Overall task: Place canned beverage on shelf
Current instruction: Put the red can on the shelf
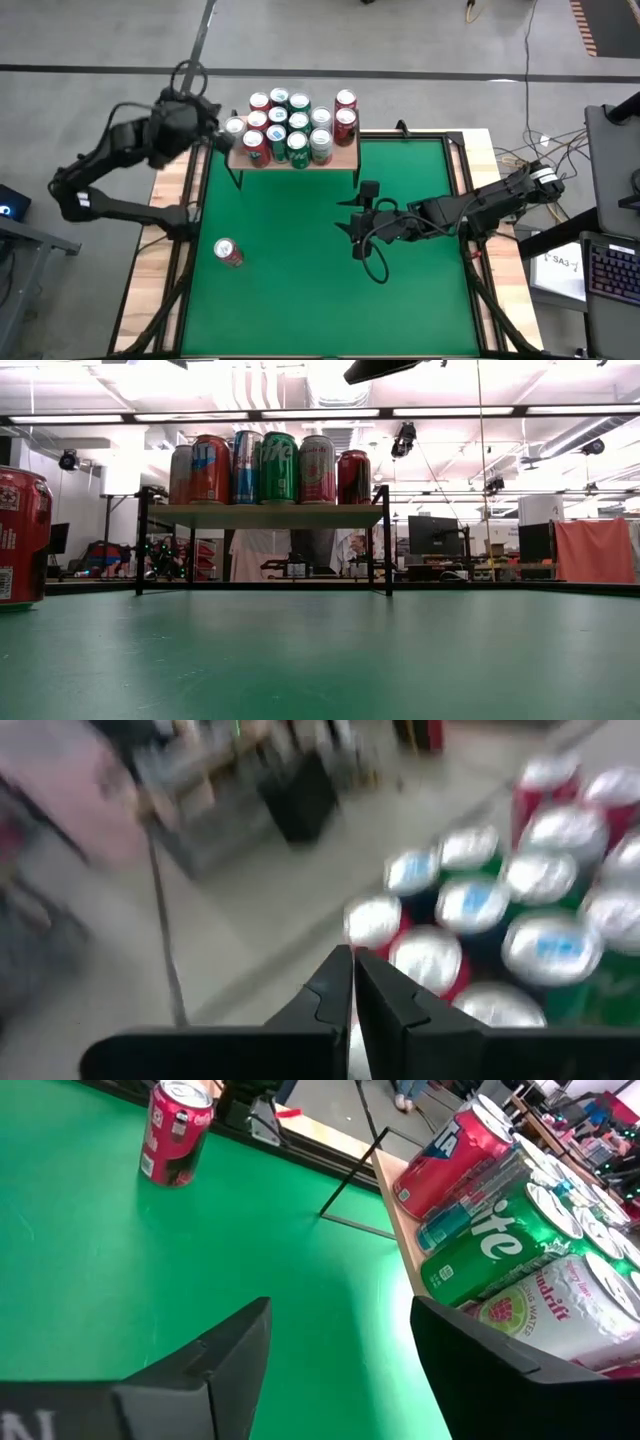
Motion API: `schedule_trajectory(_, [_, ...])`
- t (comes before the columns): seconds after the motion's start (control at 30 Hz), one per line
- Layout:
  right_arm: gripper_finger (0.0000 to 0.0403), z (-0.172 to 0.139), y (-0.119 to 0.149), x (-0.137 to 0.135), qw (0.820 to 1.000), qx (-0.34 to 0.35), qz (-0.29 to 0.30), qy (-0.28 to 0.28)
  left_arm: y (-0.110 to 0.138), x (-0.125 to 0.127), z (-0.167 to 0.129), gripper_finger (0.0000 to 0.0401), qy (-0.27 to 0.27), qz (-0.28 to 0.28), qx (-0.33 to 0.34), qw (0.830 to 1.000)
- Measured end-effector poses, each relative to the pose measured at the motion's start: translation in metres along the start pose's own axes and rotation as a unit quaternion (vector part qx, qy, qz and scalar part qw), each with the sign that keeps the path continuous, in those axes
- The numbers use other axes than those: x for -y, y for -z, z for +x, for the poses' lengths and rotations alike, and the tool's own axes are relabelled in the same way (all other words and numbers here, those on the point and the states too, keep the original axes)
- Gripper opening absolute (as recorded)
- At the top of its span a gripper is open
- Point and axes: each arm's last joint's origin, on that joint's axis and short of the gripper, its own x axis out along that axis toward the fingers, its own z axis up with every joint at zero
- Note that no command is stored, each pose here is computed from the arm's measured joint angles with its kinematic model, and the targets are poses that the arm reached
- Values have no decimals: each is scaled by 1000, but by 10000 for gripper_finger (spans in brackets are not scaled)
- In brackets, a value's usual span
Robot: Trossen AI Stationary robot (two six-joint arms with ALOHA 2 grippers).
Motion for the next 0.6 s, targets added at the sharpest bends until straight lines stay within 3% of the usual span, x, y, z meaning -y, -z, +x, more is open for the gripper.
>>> schedule_trajectory(0.23, [226, 0, 0, 0, 1000, -1, 1, 0, 16, -16, 33, 0, 46, -65, -150, 985])
schedule_trajectory(0.6, [226, 0, 3, -1, 1000, -13, 3, -2, 18, -7, 54, 0, 44, -48, -189, 980])
